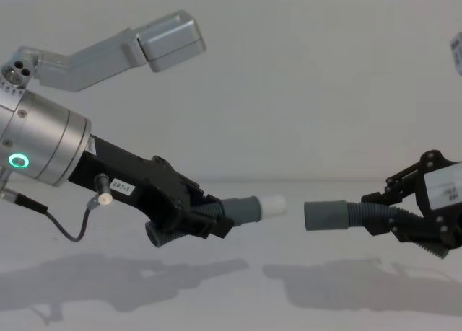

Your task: Use both hands to pick up one end of the pipe from the table, align the ends, and insert them.

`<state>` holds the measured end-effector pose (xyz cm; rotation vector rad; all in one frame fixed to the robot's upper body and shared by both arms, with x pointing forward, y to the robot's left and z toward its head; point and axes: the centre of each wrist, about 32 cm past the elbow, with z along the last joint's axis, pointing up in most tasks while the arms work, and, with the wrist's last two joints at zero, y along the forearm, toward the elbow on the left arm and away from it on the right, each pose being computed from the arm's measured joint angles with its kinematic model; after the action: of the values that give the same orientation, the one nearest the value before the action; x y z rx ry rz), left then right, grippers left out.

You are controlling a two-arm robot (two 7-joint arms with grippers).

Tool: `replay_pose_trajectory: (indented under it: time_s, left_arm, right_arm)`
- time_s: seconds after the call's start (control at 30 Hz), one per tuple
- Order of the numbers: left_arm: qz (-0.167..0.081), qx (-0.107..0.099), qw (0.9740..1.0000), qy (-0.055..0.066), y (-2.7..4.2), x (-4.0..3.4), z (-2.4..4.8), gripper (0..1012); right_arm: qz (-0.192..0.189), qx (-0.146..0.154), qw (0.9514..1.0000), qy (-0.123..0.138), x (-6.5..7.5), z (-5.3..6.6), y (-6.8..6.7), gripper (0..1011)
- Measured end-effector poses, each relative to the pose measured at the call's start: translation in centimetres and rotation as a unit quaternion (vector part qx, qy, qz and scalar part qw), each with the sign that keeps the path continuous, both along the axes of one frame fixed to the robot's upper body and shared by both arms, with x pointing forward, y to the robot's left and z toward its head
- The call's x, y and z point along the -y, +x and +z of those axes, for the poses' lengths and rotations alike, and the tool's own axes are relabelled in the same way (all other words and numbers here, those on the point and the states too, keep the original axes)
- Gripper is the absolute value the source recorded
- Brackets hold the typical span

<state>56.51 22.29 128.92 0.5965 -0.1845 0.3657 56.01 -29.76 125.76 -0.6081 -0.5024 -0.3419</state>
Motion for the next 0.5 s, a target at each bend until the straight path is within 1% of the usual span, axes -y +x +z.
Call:
replay_pose_trajectory:
  time_s: [0.5]
  left_arm:
    - [-0.007, -0.006, 1.0, 0.004, 0.25, 0.16, -0.03, 341]
  right_arm:
    - [-0.003, -0.002, 1.0, 0.0, -0.22, 0.11, 0.34, 264]
